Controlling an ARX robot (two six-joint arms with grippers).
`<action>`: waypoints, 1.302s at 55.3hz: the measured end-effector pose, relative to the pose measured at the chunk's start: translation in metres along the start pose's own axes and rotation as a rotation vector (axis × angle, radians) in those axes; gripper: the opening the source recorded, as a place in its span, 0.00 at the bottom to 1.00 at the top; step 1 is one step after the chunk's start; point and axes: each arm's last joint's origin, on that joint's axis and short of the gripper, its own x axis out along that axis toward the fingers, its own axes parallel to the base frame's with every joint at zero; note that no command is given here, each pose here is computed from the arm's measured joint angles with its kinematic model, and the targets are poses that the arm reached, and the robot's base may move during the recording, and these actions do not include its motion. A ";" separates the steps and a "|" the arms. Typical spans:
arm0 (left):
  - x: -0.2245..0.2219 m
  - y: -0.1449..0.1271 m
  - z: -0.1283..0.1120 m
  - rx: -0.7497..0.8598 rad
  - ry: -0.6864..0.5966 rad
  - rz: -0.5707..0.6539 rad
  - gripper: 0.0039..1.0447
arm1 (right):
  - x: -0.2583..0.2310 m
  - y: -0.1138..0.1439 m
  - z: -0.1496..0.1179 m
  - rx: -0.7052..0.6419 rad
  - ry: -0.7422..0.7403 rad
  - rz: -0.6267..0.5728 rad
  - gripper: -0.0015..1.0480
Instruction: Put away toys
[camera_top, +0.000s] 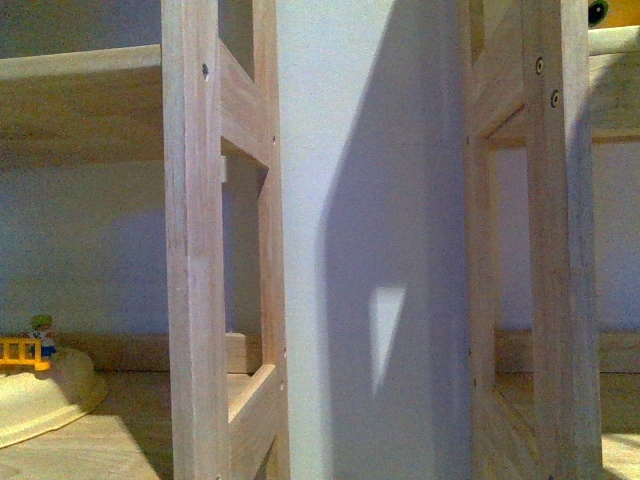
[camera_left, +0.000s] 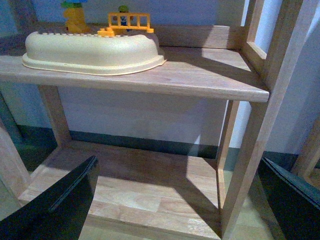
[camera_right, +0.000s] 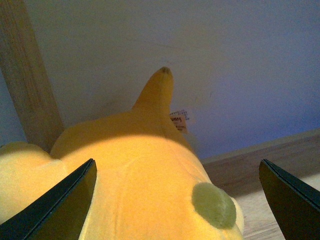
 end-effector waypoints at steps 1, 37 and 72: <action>0.000 0.000 0.000 0.000 0.000 0.000 0.94 | 0.000 0.000 0.001 0.000 -0.003 -0.001 0.94; 0.000 0.000 0.000 0.000 0.000 0.000 0.94 | -0.107 -0.042 0.043 0.014 -0.162 -0.039 0.94; 0.000 0.000 0.000 0.000 0.000 0.000 0.94 | -0.275 -0.138 -0.071 0.062 0.113 -0.020 0.94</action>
